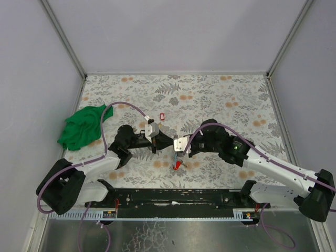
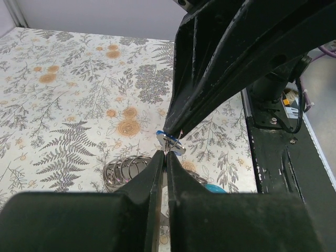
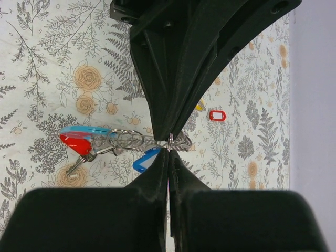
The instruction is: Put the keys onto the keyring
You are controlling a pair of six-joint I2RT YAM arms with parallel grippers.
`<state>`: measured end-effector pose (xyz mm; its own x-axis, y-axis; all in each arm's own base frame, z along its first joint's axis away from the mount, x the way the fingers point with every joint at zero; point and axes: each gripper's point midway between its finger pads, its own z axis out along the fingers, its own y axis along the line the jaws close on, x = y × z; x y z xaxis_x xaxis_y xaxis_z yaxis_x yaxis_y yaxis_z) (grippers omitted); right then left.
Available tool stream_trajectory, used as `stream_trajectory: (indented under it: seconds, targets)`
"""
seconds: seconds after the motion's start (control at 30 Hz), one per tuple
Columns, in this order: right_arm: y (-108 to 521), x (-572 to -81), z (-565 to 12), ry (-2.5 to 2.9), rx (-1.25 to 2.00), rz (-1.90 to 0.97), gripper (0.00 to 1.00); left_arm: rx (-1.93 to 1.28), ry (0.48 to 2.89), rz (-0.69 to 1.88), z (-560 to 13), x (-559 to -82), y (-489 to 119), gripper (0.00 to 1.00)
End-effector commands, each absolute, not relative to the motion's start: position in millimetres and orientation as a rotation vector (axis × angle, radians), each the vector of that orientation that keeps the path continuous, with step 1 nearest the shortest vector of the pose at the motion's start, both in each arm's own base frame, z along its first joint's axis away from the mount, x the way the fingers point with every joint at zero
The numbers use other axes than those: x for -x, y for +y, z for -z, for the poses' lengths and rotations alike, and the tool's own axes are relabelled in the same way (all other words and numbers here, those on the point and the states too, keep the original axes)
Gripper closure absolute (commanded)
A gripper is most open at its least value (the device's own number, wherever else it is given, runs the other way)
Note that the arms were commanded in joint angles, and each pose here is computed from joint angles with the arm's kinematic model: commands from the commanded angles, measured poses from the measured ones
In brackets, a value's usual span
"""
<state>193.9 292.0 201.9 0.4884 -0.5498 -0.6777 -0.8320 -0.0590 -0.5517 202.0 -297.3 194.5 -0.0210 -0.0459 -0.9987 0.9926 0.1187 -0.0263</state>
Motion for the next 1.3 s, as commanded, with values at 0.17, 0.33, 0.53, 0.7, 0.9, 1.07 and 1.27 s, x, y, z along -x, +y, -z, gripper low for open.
stream_trajectory:
  seconds: [0.17, 0.33, 0.53, 0.7, 0.9, 1.07, 1.27]
  targets:
    - [281, -189, -199, 1.216, 1.622, -0.357, 1.00, -0.892, 1.289, 1.105, -207, -215, -287, 1.00]
    - [281, -184, -185, 1.232, 1.568, -0.396, 1.00, -0.800, 1.310, 1.106, -210, -222, -284, 1.00]
    - [295, -182, -173, 1.211, 1.542, -0.440, 1.00, -0.668, 1.271, 1.160, -222, -223, -280, 1.00]
    - [303, -187, -170, 1.193, 1.520, -0.433, 1.00, -0.609, 1.258, 1.167, -225, -224, -280, 1.00]
    - [301, -198, -182, 1.165, 1.504, -0.354, 1.00, -0.582, 1.239, 1.187, -227, -219, -279, 1.00]
    - [296, -204, -204, 1.128, 1.523, -0.280, 1.00, -0.647, 1.289, 1.145, -212, -217, -279, 0.86]
    - [295, -205, -223, 1.097, 1.590, -0.235, 1.00, -0.795, 1.281, 1.116, -205, -207, -282, 0.71]
